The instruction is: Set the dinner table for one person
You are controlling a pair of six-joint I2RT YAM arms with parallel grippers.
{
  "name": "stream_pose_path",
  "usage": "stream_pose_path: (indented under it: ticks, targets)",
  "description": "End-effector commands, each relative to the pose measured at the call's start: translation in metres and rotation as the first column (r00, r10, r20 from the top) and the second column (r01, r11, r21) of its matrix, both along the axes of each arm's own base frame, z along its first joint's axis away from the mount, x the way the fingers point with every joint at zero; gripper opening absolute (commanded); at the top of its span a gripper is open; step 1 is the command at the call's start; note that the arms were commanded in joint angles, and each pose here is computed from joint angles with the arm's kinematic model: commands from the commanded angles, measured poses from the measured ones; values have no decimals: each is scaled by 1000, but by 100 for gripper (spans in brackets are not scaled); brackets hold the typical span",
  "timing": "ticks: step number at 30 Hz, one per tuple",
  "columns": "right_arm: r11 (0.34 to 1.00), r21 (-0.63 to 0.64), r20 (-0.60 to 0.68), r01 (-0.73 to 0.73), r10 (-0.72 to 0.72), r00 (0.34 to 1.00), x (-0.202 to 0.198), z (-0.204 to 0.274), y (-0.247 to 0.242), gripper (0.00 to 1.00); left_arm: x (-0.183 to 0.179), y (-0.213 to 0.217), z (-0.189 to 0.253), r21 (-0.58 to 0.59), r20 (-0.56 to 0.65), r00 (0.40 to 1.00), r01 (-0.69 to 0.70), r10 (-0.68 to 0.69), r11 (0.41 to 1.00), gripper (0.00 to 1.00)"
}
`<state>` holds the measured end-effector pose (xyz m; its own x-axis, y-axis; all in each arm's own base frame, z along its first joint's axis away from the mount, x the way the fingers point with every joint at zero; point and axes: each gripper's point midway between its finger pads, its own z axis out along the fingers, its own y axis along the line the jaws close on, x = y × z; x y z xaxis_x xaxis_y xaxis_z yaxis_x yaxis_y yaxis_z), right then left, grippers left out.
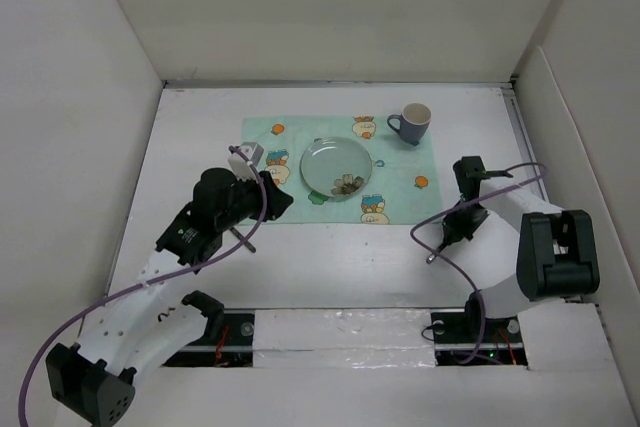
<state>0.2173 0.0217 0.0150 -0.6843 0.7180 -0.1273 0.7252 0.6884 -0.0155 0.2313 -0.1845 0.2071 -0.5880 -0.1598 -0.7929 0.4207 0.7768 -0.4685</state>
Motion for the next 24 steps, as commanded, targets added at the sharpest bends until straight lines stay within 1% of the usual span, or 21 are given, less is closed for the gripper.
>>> stream_pose_path:
  ticks: [1,3,4,5,6,7,8,9,11,12,13,15,16,17,18,19,20,21,22,24]
  targets:
    - [994,-103,43,40,-36,998,13,6,-11,0,-3,-5,6,-6,41,999,15,-15,1000,27]
    - [992,-121,120,45,-31,992,23,31,-13,0,-3,-7,6,4,45,999,15,-15,1000,27]
    - [987,-149,154,54,-31,988,27,43,-19,0,-3,-7,6,6,45,999,14,-14,1000,27]
    - [987,-160,220,33,2,976,41,66,-16,0,-5,-10,5,7,41,999,27,-27,1000,27]
    - [984,-178,242,-6,50,969,42,82,-10,0,-8,-13,4,10,40,998,38,-38,999,27]
    - [976,-212,346,-43,116,931,55,122,-4,0,-9,-17,4,17,40,998,45,-46,999,27]
    - [973,-221,340,-63,137,930,54,123,-5,0,-11,-19,5,17,42,998,52,-53,999,27]
    - [971,-223,409,-86,173,896,67,152,3,0,-11,-20,5,19,43,998,53,-54,998,26]
    - [952,-232,463,-198,288,839,75,180,26,0,-9,-22,2,22,32,998,52,-53,998,27]
    - [947,-227,510,-226,313,801,83,203,37,0,-9,-22,0,25,28,998,51,-52,998,27]
    - [937,-212,527,-278,349,775,84,212,52,0,-7,-22,-2,27,20,999,43,-44,999,27]
    - [917,-207,533,-340,397,747,94,219,70,0,-3,-20,-3,36,15,1000,21,-21,999,27]
    - [908,-196,566,-370,413,714,100,233,84,0,-2,-19,-4,41,15,1000,11,-12,999,27]
    - [885,-198,571,-422,454,684,102,236,100,0,1,-16,-4,45,16,1000,-16,15,999,27]
    - [868,-197,563,-456,481,672,111,231,114,0,3,-14,-3,48,19,999,-33,32,998,27]
    - [857,-191,586,-478,491,645,118,241,127,0,4,-11,0,47,24,999,-49,48,998,27]
    - [835,-189,585,-517,519,623,119,242,142,0,9,-8,13,31,42,996,-84,83,996,28]
    - [820,-180,564,-544,539,626,127,231,153,0,10,-6,22,19,54,993,-102,101,995,28]
    - [805,-156,569,-573,547,614,128,231,166,0,9,-4,27,17,55,992,-114,113,993,29]
    - [771,-174,576,-612,584,572,136,232,184,0,15,3,48,-6,90,982,-166,166,986,31]
